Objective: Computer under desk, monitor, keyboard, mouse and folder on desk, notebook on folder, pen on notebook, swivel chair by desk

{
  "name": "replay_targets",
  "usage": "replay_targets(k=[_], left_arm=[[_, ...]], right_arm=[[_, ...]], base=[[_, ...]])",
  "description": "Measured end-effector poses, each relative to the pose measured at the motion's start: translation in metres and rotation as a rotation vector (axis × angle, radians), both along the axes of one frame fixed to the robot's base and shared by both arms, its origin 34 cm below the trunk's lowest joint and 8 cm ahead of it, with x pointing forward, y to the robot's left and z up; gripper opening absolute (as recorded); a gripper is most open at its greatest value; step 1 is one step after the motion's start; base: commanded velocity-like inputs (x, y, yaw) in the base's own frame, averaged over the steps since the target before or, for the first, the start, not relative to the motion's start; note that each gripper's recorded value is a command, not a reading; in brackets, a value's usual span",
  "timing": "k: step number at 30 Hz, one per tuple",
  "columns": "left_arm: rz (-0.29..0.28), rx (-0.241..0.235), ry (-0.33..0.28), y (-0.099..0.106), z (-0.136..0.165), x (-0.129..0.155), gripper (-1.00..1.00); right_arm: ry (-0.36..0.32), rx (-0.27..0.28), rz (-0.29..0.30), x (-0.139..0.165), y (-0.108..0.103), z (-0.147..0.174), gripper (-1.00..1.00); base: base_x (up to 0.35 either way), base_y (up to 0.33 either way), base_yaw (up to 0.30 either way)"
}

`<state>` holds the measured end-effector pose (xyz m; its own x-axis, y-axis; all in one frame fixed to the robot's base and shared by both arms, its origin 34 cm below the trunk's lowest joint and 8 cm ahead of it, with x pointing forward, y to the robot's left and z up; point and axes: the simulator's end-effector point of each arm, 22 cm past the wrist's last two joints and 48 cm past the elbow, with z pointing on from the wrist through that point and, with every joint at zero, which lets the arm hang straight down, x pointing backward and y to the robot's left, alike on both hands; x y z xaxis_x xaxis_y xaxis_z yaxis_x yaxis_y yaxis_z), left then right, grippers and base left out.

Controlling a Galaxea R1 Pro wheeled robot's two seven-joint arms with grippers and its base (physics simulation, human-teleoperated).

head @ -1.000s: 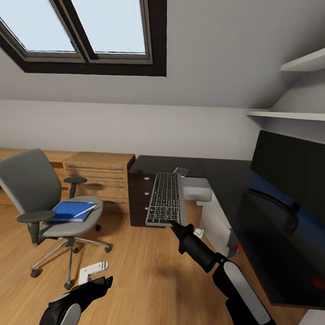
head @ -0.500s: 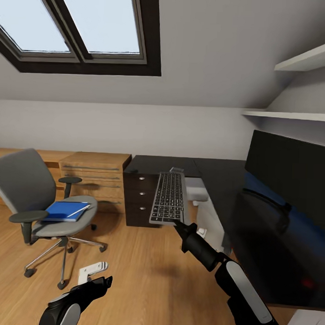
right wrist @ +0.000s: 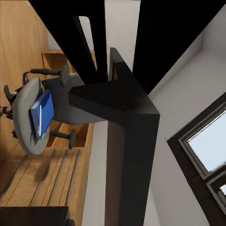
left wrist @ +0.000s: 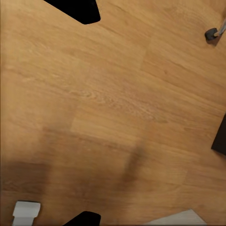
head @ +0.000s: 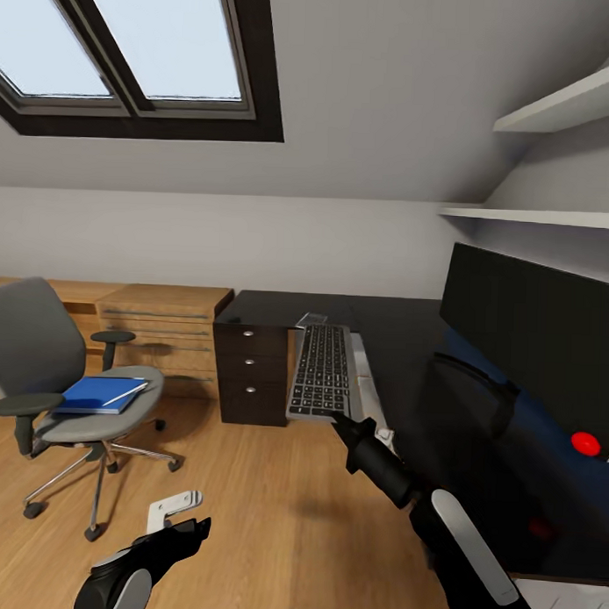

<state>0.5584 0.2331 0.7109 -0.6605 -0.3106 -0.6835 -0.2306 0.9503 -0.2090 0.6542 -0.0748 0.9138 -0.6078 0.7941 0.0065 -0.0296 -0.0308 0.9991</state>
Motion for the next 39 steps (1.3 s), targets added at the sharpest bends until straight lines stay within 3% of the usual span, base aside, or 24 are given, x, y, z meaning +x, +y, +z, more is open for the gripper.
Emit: replay_targets(k=[3,5,12,26,39], left_arm=[[0.000,0.000,0.000,0.000,0.000,0.000,1.00],[0.000,0.001,0.007,0.000,-0.003,-0.001,1.00],[0.001,0.003,0.011,0.001,-0.004,-0.002,1.00],[0.003,0.003,0.013,0.001,-0.005,-0.002,1.00],[0.000,0.000,0.015,0.000,-0.006,-0.002,1.00]], right_arm=[[0.005,0.015,-0.022,0.005,-0.013,0.001,-1.00],[0.021,0.031,-0.078,0.015,-0.038,-0.002,-1.00],[0.057,0.034,-0.123,0.023,-0.058,-0.017,-1.00],[0.119,0.021,-0.148,0.028,-0.072,-0.046,-1.00],[0.117,-0.028,-0.106,0.024,-0.071,-0.054,-1.00]], base=[[0.000,-0.267,0.000],[0.000,-0.276,0.000],[0.000,-0.293,0.000],[0.000,-0.250,0.000],[0.000,-0.042,0.000]])
